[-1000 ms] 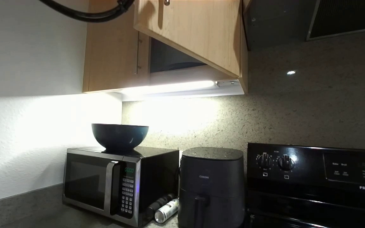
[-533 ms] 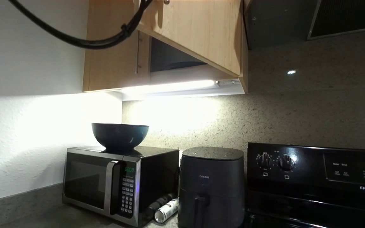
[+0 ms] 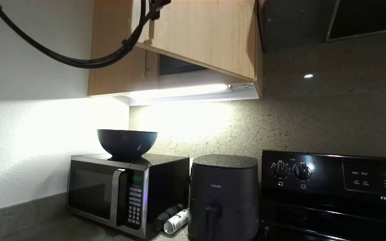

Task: Close the cupboard

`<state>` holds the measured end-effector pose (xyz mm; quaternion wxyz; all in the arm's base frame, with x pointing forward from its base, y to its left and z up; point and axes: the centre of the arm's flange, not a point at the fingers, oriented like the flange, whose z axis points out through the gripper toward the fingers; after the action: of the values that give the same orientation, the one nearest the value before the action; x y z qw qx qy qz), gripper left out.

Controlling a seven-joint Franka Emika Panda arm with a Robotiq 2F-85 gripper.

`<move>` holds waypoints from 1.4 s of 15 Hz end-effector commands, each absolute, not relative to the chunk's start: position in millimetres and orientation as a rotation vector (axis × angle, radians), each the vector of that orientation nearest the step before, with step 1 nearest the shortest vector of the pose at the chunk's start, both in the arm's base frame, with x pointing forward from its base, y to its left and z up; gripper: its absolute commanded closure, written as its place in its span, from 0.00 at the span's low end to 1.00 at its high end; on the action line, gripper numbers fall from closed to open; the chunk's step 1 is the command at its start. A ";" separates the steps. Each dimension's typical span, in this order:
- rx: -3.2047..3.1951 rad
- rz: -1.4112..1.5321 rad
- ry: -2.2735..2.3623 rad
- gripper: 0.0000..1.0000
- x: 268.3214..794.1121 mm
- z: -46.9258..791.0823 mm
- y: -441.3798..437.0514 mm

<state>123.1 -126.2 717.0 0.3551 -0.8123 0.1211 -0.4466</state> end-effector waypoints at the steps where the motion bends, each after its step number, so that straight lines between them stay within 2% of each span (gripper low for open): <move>1: -2.273 -0.992 0.255 0.00 161.6 704.5 -87.0; 6: -2.492 -0.798 0.053 0.00 195.2 660.1 -6.7; 9: -2.568 -0.728 -0.029 0.00 201.4 644.4 9.6; 15: -2.590 -0.779 0.007 0.00 196.7 643.3 -3.3; 21: -2.414 -0.957 0.101 0.00 152.4 677.6 -48.4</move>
<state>173.9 -32.8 665.0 0.2474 -0.9130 0.0164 -0.3241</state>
